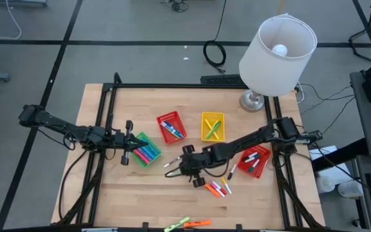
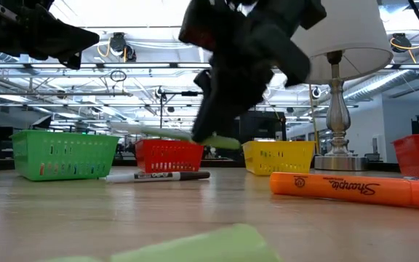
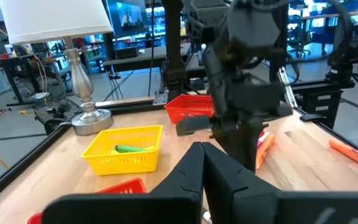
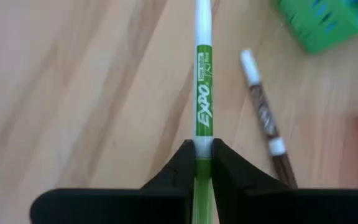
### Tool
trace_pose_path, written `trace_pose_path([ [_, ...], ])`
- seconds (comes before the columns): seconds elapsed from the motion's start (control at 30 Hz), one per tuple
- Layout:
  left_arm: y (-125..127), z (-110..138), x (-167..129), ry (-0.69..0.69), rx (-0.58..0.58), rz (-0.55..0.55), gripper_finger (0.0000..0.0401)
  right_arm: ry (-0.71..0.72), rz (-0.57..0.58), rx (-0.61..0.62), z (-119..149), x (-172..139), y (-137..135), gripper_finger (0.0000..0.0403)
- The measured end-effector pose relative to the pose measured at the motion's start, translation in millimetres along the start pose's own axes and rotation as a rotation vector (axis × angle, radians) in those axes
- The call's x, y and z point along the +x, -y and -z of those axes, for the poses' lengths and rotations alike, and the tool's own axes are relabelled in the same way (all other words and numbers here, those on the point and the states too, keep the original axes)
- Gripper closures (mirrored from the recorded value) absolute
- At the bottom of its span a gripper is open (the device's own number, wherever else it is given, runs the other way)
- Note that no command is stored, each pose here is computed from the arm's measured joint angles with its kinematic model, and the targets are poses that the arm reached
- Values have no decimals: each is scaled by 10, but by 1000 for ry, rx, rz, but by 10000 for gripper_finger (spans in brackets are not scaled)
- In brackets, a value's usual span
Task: Pick & Place Markers
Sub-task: Put the green marker pen into the left red bin
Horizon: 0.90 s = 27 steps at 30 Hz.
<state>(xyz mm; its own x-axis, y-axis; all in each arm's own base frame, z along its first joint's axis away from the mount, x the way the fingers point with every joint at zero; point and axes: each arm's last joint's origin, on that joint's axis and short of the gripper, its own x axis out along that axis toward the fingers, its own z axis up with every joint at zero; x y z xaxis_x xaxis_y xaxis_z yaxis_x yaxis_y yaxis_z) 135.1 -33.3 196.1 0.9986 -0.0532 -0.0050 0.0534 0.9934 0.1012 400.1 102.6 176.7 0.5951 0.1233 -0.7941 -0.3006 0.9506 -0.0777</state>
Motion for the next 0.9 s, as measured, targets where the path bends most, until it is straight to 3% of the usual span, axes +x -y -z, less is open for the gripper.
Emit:
trace_pose_path([
  [0.27, 0, -1, 0, 1, 4, 0, 395, 108, 187, 185, -135, -293, 299, 385],
  [0.43, 0, -2, 0, 2, 9, 1, 395, 197, 233, 294, -187, -490, 632, 385],
  [0.53, 0, -3, 0, 3, 9, 0, 395, 271, 233, 390, -190, -567, 914, 385],
  [0.7, 1, -6, 0, 6, 8, 1, 395, 369, 138, 519, -136, -586, 1318, 385],
  [0.9, 1, -6, 0, 6, 7, 1, 395, 366, 173, 608, 15, -398, 1600, 385],
])
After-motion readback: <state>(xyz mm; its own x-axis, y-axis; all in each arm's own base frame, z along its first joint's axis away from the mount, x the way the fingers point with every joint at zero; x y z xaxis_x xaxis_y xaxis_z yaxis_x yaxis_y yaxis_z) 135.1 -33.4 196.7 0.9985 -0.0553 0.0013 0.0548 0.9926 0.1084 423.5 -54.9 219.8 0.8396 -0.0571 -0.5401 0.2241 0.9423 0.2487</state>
